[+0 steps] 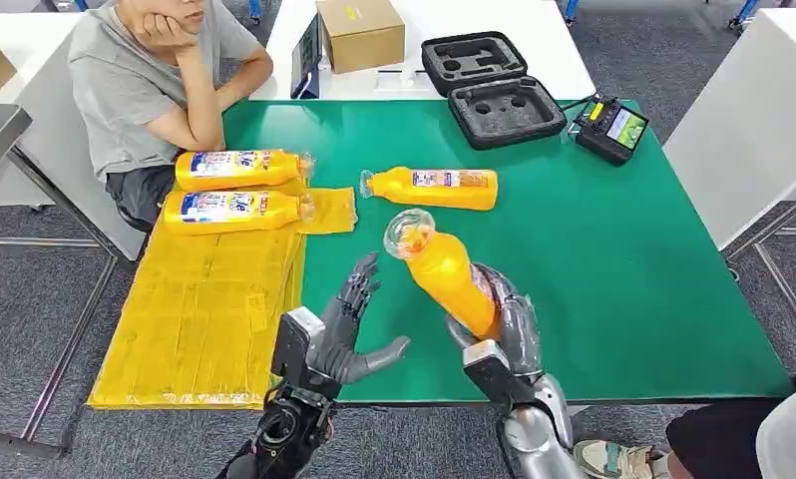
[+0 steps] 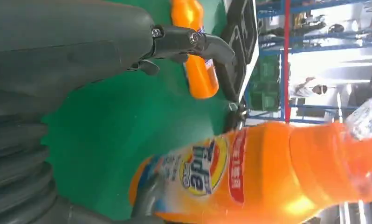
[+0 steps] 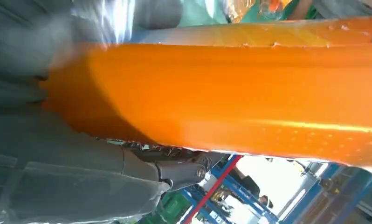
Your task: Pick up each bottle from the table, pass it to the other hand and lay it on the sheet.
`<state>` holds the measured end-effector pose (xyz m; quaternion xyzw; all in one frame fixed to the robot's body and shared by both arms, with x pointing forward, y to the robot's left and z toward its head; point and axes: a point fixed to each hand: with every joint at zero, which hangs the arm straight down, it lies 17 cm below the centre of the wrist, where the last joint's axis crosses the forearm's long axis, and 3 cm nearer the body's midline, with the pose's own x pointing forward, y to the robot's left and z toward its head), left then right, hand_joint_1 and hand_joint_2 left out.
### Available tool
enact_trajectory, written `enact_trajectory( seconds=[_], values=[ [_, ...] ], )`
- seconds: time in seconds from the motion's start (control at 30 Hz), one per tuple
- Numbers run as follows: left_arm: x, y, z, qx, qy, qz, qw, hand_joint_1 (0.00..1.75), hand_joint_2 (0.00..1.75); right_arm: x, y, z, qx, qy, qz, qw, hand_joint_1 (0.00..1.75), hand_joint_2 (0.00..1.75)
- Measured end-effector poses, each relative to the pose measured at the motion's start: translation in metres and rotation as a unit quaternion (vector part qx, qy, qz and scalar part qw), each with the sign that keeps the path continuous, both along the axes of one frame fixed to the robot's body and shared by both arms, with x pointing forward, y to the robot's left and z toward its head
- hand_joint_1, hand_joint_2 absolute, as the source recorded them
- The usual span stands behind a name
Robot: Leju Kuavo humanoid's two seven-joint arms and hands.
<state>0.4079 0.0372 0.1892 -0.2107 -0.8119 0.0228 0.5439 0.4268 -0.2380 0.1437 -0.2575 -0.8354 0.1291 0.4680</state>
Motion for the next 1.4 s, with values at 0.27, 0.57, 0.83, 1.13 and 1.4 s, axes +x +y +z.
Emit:
enact_trajectory(
  seconds=[0.27, 0.57, 0.83, 1.13, 1.4],
  values=[
    [0.007, -0.006, 0.0, 0.027, -0.011, 0.016, 0.999, 0.0, 1.75, 0.007, 0.013, -0.008, 0.009, 0.012, 0.013, 1.0, 1.75, 1.75],
    [0.012, -0.013, -0.004, 0.028, -0.007, 0.019, 0.999, 0.0, 1.75, 0.017, 0.035, -0.02, 0.004, 0.029, 0.032, 0.999, 1.75, 1.75],
    [0.011, -0.018, -0.009, 0.019, 0.004, 0.006, 1.0, 0.0, 1.75, 0.021, 0.053, -0.025, -0.001, 0.036, 0.048, 0.998, 1.75, 1.75],
    [0.011, -0.019, -0.009, 0.017, 0.007, 0.002, 1.0, 0.0, 1.75, 0.021, 0.058, -0.031, -0.001, 0.044, 0.055, 0.997, 1.75, 1.75],
    [0.013, -0.019, -0.01, 0.02, 0.008, 0.008, 1.0, 0.0, 1.75, 0.02, 0.065, -0.033, -0.003, 0.048, 0.064, 0.997, 1.75, 1.75]
  ],
)
